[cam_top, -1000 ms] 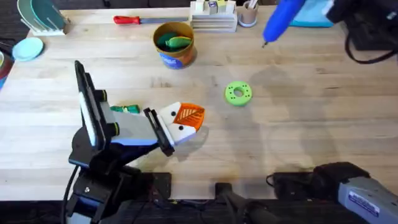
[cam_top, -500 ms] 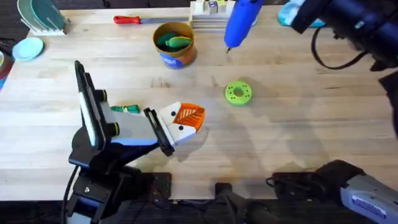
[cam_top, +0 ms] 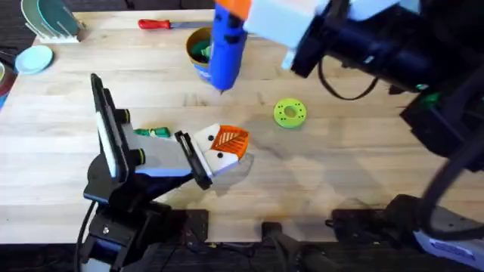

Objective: Pick up the gripper from the table and insert it into the empty holder that is missing its gripper. Then pick up a screw, insert it into the mounting hole, and use the screwdriver to tighten it. Finally, clean up the table by picking up the vegetable and placing it into the bucket.

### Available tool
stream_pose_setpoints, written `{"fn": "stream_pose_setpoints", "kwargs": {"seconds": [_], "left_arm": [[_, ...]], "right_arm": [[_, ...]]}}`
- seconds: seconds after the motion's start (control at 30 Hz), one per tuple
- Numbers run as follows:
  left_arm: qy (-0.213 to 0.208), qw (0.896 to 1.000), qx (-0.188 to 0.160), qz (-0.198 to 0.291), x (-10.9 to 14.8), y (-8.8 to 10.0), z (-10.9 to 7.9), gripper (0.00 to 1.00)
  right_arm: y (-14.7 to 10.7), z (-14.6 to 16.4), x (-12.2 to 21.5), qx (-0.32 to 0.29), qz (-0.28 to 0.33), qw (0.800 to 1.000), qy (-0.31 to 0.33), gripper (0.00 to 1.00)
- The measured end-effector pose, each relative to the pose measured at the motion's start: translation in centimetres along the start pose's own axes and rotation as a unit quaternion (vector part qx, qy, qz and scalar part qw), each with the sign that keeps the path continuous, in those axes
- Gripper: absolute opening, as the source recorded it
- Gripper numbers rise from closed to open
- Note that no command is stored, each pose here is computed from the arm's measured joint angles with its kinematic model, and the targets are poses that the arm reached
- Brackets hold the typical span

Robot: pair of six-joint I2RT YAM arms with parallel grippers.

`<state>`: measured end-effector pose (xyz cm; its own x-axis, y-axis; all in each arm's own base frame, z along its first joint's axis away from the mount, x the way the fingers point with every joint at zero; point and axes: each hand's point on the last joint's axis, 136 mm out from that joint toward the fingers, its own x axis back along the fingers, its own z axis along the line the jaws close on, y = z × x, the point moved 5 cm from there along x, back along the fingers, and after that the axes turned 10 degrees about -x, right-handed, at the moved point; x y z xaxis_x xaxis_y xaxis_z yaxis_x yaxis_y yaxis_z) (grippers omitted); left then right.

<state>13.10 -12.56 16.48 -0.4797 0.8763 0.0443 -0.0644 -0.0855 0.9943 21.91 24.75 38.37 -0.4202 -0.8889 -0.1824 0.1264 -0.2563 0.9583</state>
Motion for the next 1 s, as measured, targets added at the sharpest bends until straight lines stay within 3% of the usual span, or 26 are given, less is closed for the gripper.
{"fn": "stream_pose_setpoints", "kwargs": {"seconds": [0.4, 1.0], "left_arm": [[0.000, 1.000, 0.000, 0.000, 0.0, 0.0, 0.0, 0.008], [0.000, 1.000, 0.000, 0.000, 0.0, 0.0, 0.0, 0.008]], "right_arm": [[-1.7, 3.3, -0.7, 0.013, 0.035, 0.993, 0.112, 0.018], [-4.0, 4.8, -1.3, 0.004, 0.065, 0.986, 0.151, 0.018]]}}
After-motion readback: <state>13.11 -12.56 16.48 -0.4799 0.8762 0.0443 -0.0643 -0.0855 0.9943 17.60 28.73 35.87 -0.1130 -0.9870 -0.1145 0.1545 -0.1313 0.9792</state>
